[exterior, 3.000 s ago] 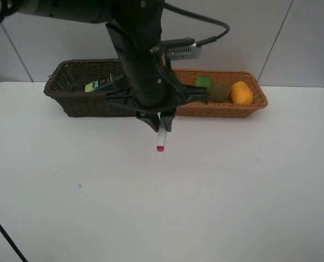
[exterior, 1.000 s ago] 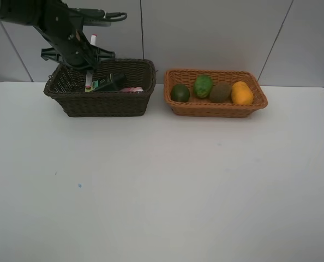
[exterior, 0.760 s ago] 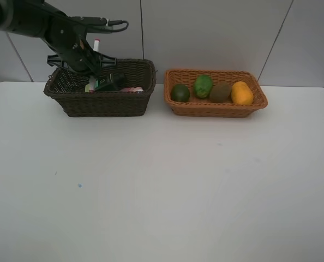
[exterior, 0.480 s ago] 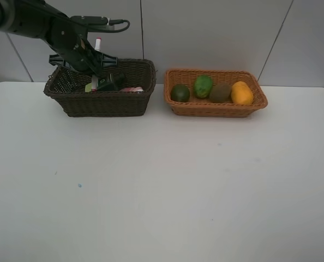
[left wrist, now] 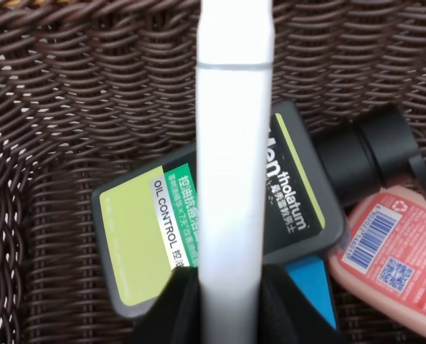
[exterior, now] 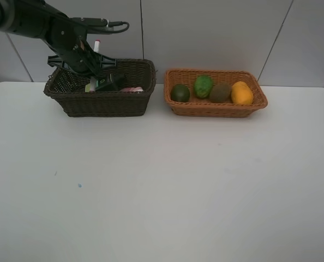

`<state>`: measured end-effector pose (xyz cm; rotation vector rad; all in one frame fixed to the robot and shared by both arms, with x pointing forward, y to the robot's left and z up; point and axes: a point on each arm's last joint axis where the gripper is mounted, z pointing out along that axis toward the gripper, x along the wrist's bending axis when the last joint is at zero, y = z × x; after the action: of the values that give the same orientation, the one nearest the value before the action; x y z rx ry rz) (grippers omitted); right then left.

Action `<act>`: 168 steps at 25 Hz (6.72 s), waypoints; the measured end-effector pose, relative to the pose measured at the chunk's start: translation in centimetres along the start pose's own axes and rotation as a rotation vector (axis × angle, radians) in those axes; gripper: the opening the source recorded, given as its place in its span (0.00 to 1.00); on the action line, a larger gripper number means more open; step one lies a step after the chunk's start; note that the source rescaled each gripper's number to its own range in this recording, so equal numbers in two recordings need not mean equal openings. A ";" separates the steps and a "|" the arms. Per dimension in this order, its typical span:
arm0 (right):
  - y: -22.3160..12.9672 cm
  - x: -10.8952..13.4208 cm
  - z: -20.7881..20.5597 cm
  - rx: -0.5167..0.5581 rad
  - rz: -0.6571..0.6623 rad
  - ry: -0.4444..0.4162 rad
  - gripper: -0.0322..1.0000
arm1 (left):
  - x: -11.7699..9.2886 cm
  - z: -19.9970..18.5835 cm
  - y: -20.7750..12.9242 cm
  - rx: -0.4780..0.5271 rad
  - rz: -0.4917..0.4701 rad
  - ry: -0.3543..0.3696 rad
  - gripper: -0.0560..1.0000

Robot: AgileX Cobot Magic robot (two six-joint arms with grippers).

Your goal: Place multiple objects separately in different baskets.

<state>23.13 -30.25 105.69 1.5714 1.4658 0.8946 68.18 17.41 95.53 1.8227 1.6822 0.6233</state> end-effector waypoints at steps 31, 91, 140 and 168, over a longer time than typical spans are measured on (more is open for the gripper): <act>0.0 0.0 0.0 0.000 0.000 0.000 0.98 | 0.6 -3.2 1.0 0.051 -0.024 0.053 1.00; 0.0 0.0 0.0 0.000 0.000 0.000 0.98 | 9.9 -39.6 -26.4 -0.307 -0.065 0.018 1.00; 0.0 0.0 0.0 0.000 0.000 0.000 0.98 | 8.1 -39.1 -26.4 -0.348 -0.017 0.071 1.00; 0.0 0.0 0.0 0.000 0.000 0.000 0.98 | 8.1 -39.1 -26.4 -0.348 -0.016 0.072 1.00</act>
<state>23.13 -30.25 105.69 1.5714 1.4658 0.8946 23.15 30.42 105.41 1.5538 1.5191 0.9208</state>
